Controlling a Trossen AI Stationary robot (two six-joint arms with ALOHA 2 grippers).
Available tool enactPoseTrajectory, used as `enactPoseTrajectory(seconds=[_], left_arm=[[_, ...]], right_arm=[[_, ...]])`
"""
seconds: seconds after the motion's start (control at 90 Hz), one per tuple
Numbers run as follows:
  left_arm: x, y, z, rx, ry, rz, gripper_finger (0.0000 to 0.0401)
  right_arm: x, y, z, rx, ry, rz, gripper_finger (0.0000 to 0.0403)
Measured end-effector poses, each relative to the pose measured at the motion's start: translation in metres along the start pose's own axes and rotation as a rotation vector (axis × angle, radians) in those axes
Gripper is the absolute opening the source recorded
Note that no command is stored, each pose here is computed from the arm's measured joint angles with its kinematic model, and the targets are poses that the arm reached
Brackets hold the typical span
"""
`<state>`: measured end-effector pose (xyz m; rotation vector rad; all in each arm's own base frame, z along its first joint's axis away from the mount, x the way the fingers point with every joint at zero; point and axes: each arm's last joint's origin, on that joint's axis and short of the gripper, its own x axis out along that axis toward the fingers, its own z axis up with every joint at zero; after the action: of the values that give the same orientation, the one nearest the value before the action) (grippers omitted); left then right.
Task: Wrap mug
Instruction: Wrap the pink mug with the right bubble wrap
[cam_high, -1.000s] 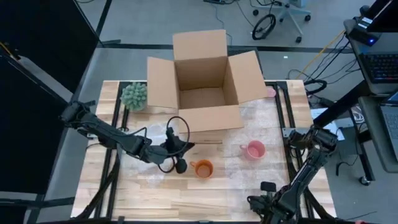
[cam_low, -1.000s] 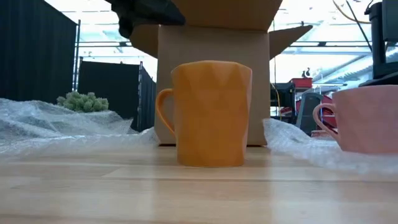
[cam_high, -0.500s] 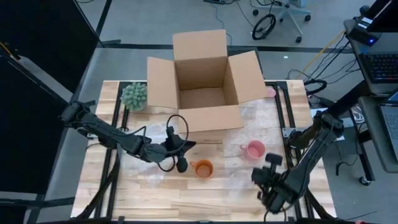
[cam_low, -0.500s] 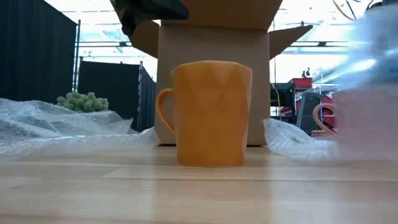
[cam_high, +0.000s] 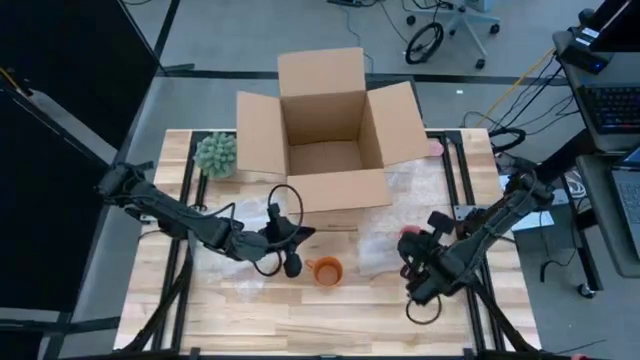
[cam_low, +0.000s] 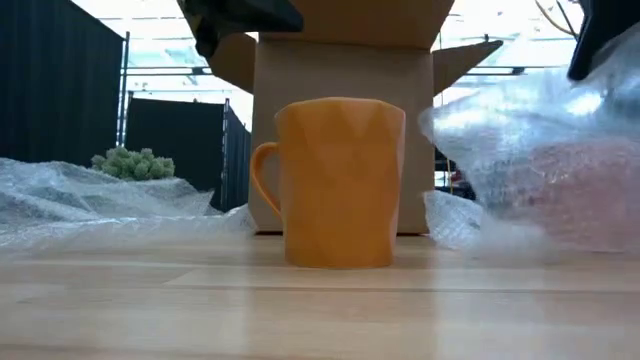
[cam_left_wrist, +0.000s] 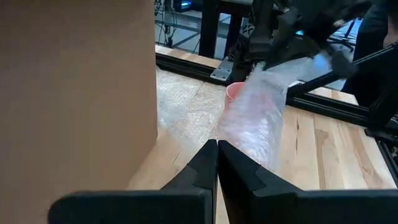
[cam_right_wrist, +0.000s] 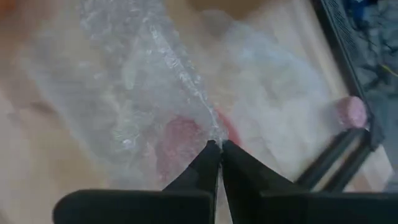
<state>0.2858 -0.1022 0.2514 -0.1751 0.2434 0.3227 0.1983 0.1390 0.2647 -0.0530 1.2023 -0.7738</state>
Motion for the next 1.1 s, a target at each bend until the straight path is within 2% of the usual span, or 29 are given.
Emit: enactPoseTrajectory(seconds=[0.1,0.244,0.456,0.578,0.856,1.0,1.1], left_arm=[[-0.001,-0.001,-0.001,0.003,0.003,-0.006,0.0000],[-0.001,-0.001,-0.001,0.003,0.005,-0.013,0.0000],[-0.001,-0.002,-0.001,0.003,0.009,-0.025,0.0000],[-0.001,-0.002,-0.001,0.002,0.009,-0.026,0.0000],[-0.001,-0.002,-0.001,0.003,0.010,-0.028,0.0000],[-0.001,-0.002,-0.001,0.003,0.010,-0.028,0.0000],[-0.001,-0.002,-0.001,0.003,0.010,-0.029,0.0000]], right_arm=[[0.017,-0.003,-0.002,0.027,0.032,-0.064,0.0031],[0.036,-0.006,-0.007,0.059,0.065,-0.129,0.0097],[0.039,-0.007,-0.009,0.056,0.069,-0.137,0.0199],[0.033,-0.017,-0.008,0.074,0.063,-0.104,0.0237],[0.013,-0.057,-0.007,0.227,0.019,0.197,0.0251],[0.026,-0.064,-0.011,0.269,0.034,0.312,0.0251],[0.045,-0.062,-0.019,0.273,0.066,0.303,0.0251]])
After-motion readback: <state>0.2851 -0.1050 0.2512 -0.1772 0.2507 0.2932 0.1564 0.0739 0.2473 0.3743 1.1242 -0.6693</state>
